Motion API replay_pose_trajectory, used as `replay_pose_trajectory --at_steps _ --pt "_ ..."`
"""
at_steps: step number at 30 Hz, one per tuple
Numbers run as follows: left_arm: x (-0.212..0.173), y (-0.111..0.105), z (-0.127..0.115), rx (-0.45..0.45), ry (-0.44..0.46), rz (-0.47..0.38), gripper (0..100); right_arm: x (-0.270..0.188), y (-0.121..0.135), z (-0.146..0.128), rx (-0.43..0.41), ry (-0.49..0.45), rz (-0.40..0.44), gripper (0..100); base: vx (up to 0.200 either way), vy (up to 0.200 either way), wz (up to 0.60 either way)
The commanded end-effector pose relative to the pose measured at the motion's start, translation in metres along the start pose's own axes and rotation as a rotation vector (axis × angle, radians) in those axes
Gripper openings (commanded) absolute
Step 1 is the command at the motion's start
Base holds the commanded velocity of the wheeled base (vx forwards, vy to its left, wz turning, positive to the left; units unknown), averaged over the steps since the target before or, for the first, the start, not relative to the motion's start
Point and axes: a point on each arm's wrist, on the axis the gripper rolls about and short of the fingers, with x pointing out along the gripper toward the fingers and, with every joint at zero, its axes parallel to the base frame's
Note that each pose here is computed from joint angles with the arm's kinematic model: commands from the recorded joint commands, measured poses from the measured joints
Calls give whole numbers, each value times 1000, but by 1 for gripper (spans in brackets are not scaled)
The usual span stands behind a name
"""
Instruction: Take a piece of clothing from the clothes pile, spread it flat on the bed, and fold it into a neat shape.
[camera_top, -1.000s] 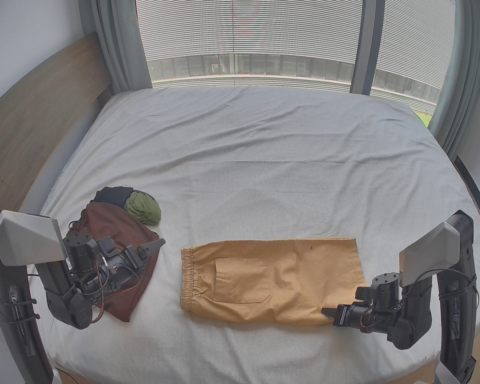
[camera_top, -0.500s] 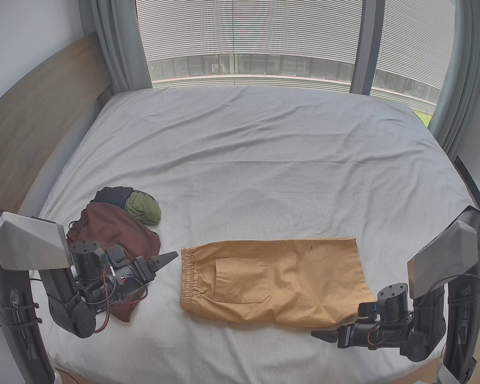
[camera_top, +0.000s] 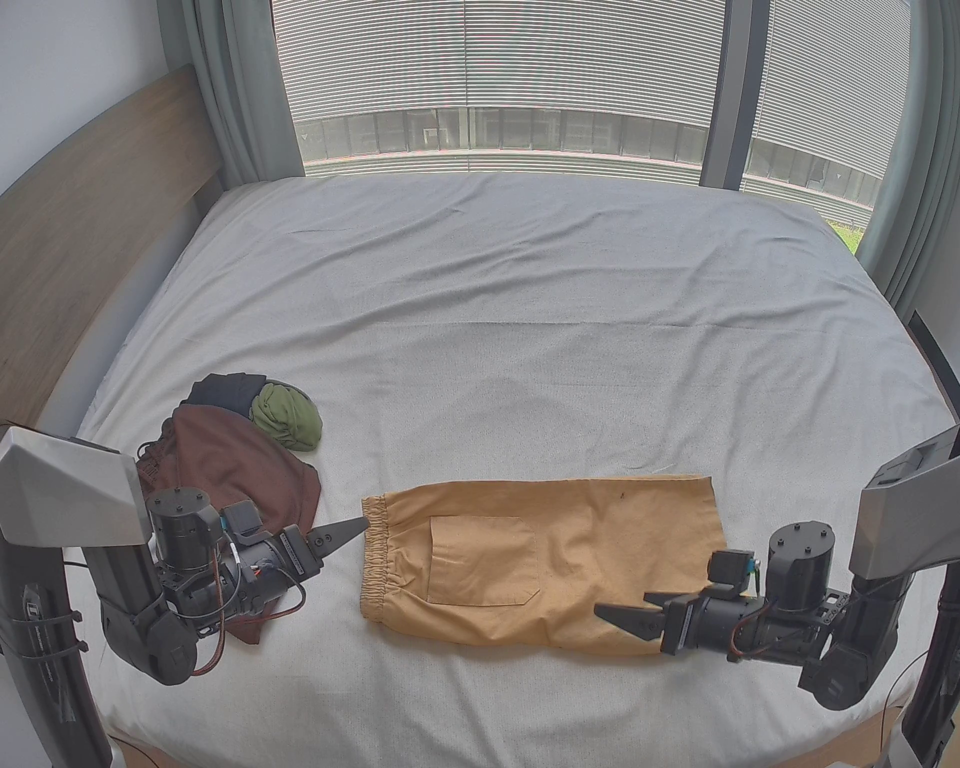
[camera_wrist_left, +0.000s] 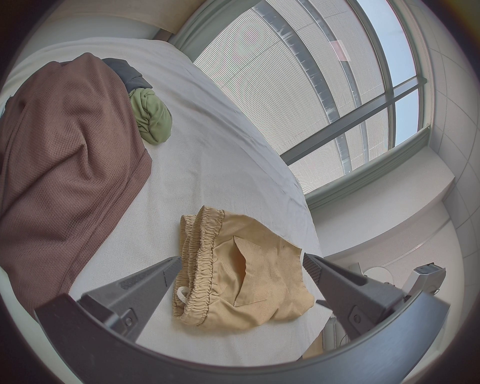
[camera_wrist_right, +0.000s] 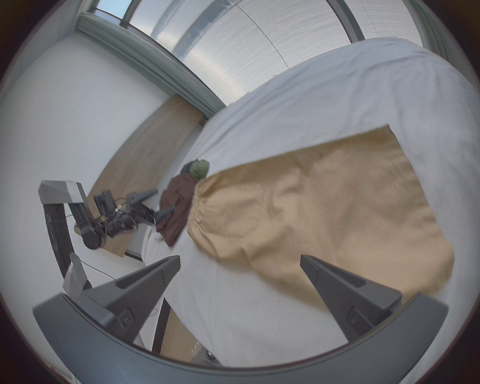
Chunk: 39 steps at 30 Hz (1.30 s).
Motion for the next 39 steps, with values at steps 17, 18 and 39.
replay_pose_trajectory --at_steps 17,18,39 --pt "12 16 -29 -11 106 55 0 11 -14 60 -38 -188 136 100 0 0 0" --pt "13 17 -30 -14 111 57 0 7 -14 64 -40 -204 134 100 0 0 0" --pt "21 28 -34 -32 118 73 100 3 -16 68 -41 -223 127 100 0 0 0"
